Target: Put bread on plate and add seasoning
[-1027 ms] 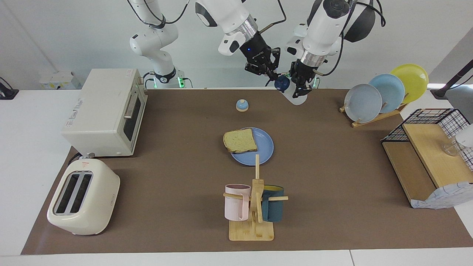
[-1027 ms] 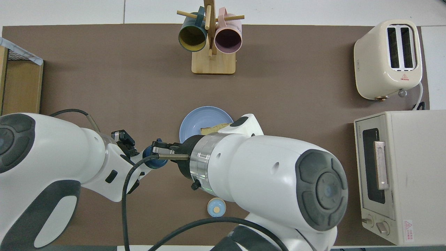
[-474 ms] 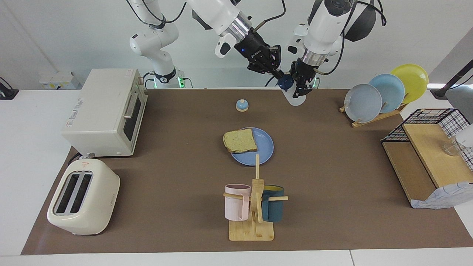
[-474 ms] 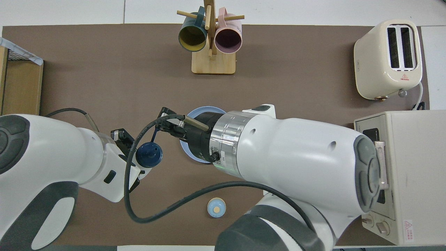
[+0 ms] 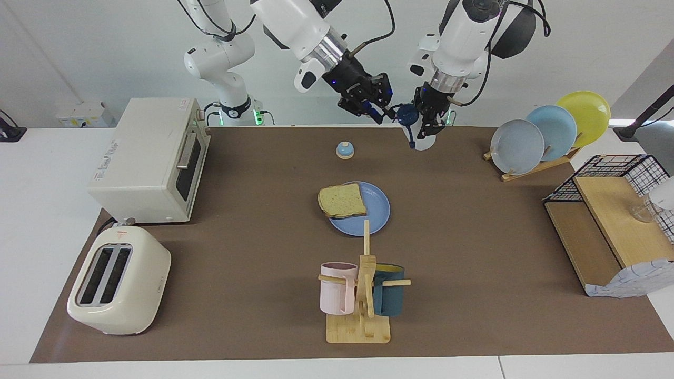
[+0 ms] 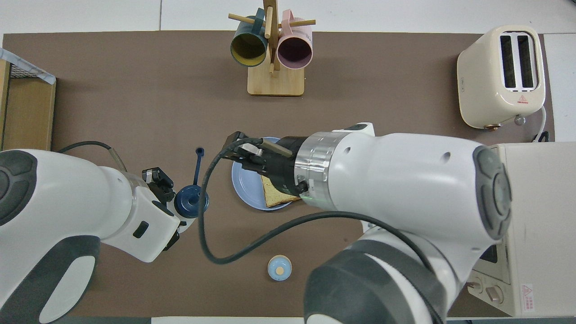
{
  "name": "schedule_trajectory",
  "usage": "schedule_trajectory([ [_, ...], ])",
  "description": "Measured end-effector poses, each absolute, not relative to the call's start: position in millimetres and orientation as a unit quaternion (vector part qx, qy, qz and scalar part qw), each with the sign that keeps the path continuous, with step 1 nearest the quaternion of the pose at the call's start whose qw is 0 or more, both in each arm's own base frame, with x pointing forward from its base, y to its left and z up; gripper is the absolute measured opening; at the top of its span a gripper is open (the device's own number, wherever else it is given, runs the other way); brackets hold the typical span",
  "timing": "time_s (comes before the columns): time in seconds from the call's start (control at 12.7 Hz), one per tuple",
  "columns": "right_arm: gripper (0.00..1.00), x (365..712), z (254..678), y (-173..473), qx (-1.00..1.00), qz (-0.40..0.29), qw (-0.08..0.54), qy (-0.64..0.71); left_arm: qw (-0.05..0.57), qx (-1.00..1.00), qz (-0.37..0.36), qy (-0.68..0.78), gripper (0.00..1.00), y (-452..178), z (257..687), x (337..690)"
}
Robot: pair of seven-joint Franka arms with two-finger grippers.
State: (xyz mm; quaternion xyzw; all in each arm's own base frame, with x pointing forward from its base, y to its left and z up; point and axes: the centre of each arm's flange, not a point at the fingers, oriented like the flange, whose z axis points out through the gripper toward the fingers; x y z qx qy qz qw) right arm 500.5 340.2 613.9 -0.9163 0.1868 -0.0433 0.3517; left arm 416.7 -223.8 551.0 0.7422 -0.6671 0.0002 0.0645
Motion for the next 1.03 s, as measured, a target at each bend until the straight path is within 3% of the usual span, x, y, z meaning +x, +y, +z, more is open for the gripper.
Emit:
schedule_trajectory([
  [0.32,1.0,553,590,197,-0.974,-0.077,0.175,0.118,0.059,0.764,0.026,-0.642,0.44,-213,555,429],
  [0.63,1.0,550,607,76,-0.996,-0.006,0.038,0.083,0.079,0.809,0.073,-0.578,0.44,-185,561,452],
  [1.03,1.0,528,651,-40,-0.999,0.03,0.008,0.039,0.091,0.834,0.093,-0.536,0.44,-173,559,463],
])
